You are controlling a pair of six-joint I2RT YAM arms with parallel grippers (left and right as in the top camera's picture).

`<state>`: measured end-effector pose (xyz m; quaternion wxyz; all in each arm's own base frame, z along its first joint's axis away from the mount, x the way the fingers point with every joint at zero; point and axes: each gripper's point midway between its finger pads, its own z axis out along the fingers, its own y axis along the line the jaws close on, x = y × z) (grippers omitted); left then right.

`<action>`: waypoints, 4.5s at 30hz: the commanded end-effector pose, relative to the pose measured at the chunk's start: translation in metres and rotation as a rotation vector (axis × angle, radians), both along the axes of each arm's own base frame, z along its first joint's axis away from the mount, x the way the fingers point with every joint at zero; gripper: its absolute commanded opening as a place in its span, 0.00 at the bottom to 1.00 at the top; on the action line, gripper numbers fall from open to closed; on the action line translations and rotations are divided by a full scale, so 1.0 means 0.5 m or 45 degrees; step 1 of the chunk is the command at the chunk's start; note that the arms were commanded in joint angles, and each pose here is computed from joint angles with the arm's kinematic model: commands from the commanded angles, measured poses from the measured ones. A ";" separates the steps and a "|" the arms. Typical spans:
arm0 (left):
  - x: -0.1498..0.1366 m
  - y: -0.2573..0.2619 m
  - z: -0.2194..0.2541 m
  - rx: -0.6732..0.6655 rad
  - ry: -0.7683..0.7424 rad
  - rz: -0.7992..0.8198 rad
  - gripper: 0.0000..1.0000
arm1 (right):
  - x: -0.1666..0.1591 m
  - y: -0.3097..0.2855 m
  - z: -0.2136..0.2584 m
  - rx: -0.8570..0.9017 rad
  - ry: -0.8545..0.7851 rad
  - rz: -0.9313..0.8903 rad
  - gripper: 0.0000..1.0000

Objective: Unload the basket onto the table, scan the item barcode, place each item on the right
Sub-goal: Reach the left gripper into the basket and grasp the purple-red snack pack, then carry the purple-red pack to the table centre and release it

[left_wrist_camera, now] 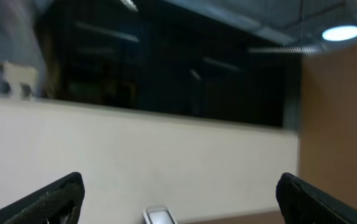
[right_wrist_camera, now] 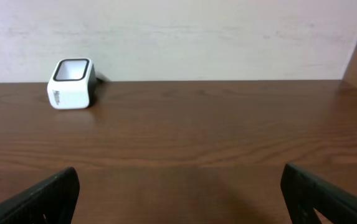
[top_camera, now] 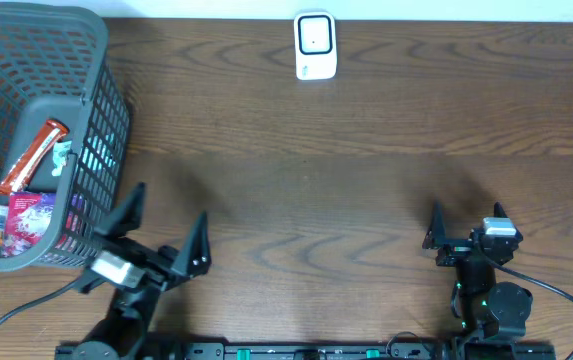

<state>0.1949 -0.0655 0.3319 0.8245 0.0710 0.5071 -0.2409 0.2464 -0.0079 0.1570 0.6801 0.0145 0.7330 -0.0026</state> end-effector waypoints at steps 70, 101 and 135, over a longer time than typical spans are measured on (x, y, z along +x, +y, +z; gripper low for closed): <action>0.101 0.585 -0.571 -0.799 2.818 1.943 0.26 | 0.000 0.003 -0.003 -0.010 0.005 0.009 0.99; 0.252 0.206 0.268 -0.367 1.173 0.479 0.07 | 0.000 0.003 -0.003 -0.010 0.005 0.009 0.99; 0.432 -0.390 -0.279 0.633 1.877 0.003 0.98 | 0.000 0.003 -0.003 -0.010 0.005 0.009 0.99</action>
